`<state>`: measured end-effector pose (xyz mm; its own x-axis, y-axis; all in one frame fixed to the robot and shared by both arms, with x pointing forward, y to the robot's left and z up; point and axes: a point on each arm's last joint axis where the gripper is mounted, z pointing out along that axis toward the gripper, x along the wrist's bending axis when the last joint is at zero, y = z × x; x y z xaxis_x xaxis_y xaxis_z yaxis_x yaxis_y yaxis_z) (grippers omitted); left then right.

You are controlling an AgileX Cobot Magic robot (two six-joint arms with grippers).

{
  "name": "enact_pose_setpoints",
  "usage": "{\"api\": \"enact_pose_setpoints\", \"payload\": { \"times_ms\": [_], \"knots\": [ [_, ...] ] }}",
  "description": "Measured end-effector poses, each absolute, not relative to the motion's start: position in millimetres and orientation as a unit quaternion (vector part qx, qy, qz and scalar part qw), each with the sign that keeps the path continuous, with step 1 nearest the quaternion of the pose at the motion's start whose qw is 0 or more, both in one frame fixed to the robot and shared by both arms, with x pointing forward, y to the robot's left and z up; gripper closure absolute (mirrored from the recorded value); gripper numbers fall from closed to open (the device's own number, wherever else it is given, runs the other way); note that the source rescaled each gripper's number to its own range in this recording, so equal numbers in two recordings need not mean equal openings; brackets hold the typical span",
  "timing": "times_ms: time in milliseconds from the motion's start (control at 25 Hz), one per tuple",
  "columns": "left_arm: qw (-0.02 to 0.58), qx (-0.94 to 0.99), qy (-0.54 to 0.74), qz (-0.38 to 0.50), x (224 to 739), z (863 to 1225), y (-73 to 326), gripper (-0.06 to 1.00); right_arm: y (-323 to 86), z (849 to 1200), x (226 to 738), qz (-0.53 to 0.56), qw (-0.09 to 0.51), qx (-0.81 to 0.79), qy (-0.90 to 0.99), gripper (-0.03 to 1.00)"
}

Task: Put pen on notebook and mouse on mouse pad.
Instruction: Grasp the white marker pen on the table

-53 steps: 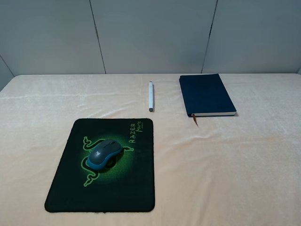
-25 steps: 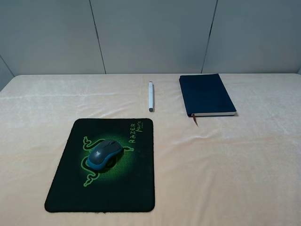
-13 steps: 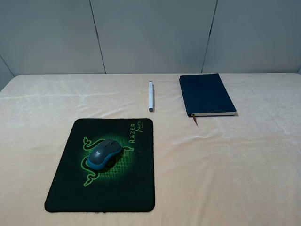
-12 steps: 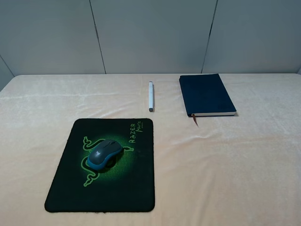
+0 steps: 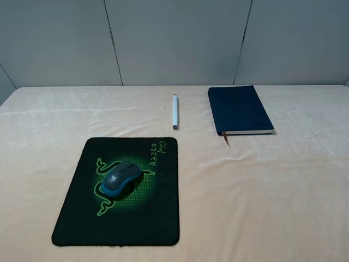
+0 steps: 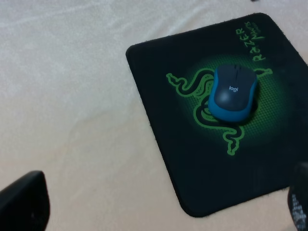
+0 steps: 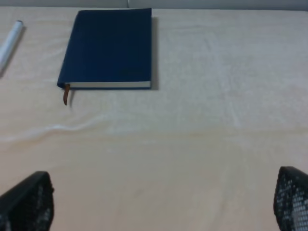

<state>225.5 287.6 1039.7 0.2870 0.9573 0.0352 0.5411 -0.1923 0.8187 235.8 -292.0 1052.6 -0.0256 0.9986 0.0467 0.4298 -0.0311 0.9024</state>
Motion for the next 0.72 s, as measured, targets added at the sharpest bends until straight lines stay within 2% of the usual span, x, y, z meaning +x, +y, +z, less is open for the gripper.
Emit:
{"api": "enact_pose_setpoints", "payload": {
  "times_ms": [520, 720],
  "knots": [
    [0.361, 0.716, 0.523, 0.288, 226, 1040, 288, -0.05, -291, 1053, 235, 0.403, 0.354, 0.598, 0.596, -0.03],
    [0.361, 0.717, 0.523, 0.288, 226, 1040, 288, -0.05, -291, 1077, 237, 0.406, 0.360, 0.593, 0.595, -0.03]
  ]
}}
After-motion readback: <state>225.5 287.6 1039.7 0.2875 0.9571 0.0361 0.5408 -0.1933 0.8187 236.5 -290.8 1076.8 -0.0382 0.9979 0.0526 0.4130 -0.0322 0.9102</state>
